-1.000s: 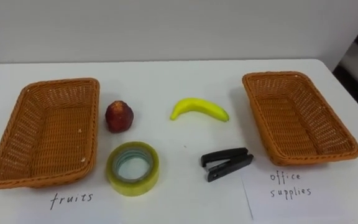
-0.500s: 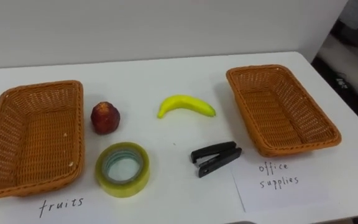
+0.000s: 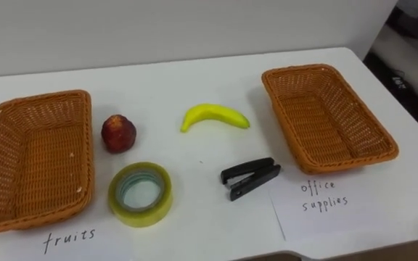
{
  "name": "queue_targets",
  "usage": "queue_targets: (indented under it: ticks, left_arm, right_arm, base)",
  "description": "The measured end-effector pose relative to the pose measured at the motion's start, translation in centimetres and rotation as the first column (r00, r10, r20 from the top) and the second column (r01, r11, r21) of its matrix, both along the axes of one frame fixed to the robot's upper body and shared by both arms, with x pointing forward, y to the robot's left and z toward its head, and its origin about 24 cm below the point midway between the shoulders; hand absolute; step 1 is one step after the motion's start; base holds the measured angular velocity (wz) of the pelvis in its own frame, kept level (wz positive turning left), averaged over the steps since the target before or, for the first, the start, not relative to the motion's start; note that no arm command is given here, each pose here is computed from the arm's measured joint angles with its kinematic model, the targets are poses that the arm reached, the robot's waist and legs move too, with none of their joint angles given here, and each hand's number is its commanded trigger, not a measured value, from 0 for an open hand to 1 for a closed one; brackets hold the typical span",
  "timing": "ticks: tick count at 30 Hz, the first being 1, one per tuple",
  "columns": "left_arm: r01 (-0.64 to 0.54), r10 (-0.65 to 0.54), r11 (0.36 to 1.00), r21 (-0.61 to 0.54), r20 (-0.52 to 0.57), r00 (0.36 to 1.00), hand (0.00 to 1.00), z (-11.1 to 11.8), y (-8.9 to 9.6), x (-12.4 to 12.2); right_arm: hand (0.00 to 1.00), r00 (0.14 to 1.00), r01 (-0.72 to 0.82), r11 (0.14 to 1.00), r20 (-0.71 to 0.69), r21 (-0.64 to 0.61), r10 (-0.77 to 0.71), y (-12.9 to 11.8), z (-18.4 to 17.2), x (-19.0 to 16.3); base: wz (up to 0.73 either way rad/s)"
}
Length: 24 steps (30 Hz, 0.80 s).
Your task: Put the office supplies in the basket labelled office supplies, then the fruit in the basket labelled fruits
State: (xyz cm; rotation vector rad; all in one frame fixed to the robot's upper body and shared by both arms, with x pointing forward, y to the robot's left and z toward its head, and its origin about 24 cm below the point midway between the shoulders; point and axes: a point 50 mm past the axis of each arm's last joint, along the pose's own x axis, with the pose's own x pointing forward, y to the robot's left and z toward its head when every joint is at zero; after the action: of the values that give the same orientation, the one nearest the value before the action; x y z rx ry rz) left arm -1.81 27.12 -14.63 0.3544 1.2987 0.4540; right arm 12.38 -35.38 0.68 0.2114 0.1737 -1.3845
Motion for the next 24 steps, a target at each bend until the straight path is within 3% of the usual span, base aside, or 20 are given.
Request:
queue_targets:
  ticks: [2, 10, 24]
  left_arm:
    - [0.004, -0.004, 1.000, 0.003, 0.008, 1.000, 0.00, 0.1, 0.1, 0.1]
    - [0.011, -0.011, 1.000, 0.000, 0.011, 1.000, 0.00, 0.0, 0.3, 0.4]
    - [0.054, -0.054, 0.998, 0.012, -0.008, 0.999, 0.00, 0.0, 0.6, 0.6]
  right_arm:
    - [0.00, 0.998, 0.011, 0.994, 0.070, -0.104, -0.004, -0.5, 2.3, 0.8]
    - [0.00, 0.979, 0.083, 0.964, 0.200, -0.253, -0.032, -0.5, 6.2, 1.4]
    - [0.00, 0.920, -0.012, 0.847, 0.325, -0.531, 0.217, 2.1, 12.9, 3.8]
  base:
    - [0.10]
    - [0.04]
    - [0.00]
